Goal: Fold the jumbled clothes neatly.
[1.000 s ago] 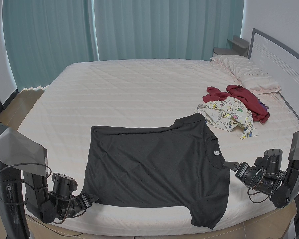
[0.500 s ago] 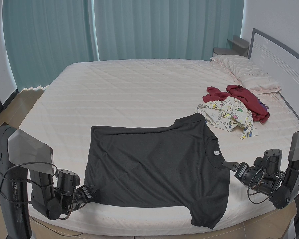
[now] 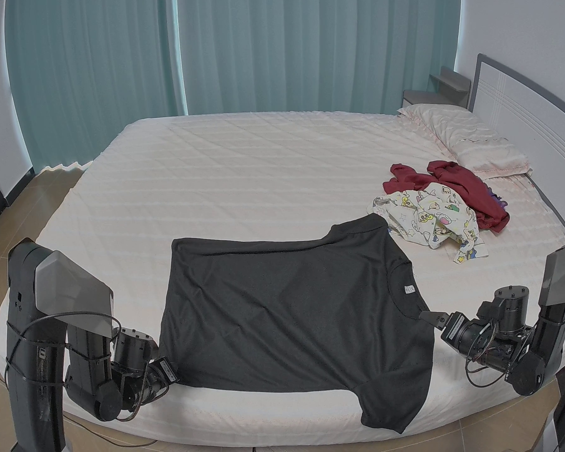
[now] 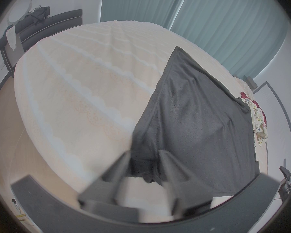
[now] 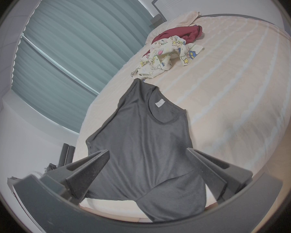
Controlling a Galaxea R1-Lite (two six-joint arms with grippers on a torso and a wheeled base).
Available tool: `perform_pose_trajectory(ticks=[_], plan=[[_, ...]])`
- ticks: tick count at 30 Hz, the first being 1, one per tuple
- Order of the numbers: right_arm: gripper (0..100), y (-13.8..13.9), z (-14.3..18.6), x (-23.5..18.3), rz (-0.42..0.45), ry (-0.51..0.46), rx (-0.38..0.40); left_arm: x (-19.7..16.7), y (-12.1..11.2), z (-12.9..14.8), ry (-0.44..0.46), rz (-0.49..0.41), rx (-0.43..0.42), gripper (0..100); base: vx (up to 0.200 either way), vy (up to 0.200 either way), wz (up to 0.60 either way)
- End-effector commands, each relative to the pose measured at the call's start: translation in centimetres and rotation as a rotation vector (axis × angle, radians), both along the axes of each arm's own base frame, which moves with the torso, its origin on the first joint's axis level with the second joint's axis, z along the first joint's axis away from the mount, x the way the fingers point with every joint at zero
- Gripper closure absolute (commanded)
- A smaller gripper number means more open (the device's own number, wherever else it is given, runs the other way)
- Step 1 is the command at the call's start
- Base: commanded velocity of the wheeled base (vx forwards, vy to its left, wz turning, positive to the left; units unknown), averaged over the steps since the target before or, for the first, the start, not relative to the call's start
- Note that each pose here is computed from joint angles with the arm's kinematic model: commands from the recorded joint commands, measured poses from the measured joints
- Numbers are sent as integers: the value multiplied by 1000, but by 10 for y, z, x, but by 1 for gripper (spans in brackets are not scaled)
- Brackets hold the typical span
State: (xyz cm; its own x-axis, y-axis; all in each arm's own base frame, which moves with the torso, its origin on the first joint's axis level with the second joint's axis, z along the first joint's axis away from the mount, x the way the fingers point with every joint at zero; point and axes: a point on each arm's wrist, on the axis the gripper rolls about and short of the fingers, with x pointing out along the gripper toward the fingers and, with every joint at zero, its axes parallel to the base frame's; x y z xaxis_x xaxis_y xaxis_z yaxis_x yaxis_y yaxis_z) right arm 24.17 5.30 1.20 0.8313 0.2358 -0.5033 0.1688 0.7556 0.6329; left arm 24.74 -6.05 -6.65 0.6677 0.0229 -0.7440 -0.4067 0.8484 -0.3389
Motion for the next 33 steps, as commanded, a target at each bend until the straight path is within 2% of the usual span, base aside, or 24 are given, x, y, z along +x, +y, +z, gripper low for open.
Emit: perform_pose_trajectory(ticks=[1, 6, 8, 9, 11, 16, 23, 24, 28, 33], plan=[[0, -1, -16, 1, 1, 56, -31, -4, 1, -1, 16, 3, 3, 100, 0, 0, 0], [0, -14, -41, 17, 38, 91, -167, -17, 6, 2, 31, 12, 7, 100, 0, 0, 0], [0, -15, -43, 18, 41, 92, -173, -18, 7, 2, 31, 12, 7, 100, 0, 0, 0], [0, -18, -57, 24, 66, 117, -207, -20, 9, 3, 16, 18, 3, 100, 0, 0, 0], [0, -17, -64, 31, 92, 119, -242, -21, 11, 4, 7, 24, 4, 100, 0, 0, 0], [0, -10, -76, 48, 138, 153, -273, -25, 13, 5, 4, 27, 4, 100, 0, 0, 0], [0, -5, -79, 66, 166, 144, -258, -25, 14, 3, 7, 31, 6, 100, 0, 0, 0], [100, -5, -79, 66, 167, 146, -257, -25, 14, 3, 7, 31, 6, 100, 0, 0, 0], [100, -3, -81, 67, 184, 167, -249, -24, 15, 0, 13, 34, 7, 100, 0, 0, 0], [100, -11, -62, 100, 122, 14, -240, -24, 16, -2, 14, 30, 14, 100, 0, 0, 0]])
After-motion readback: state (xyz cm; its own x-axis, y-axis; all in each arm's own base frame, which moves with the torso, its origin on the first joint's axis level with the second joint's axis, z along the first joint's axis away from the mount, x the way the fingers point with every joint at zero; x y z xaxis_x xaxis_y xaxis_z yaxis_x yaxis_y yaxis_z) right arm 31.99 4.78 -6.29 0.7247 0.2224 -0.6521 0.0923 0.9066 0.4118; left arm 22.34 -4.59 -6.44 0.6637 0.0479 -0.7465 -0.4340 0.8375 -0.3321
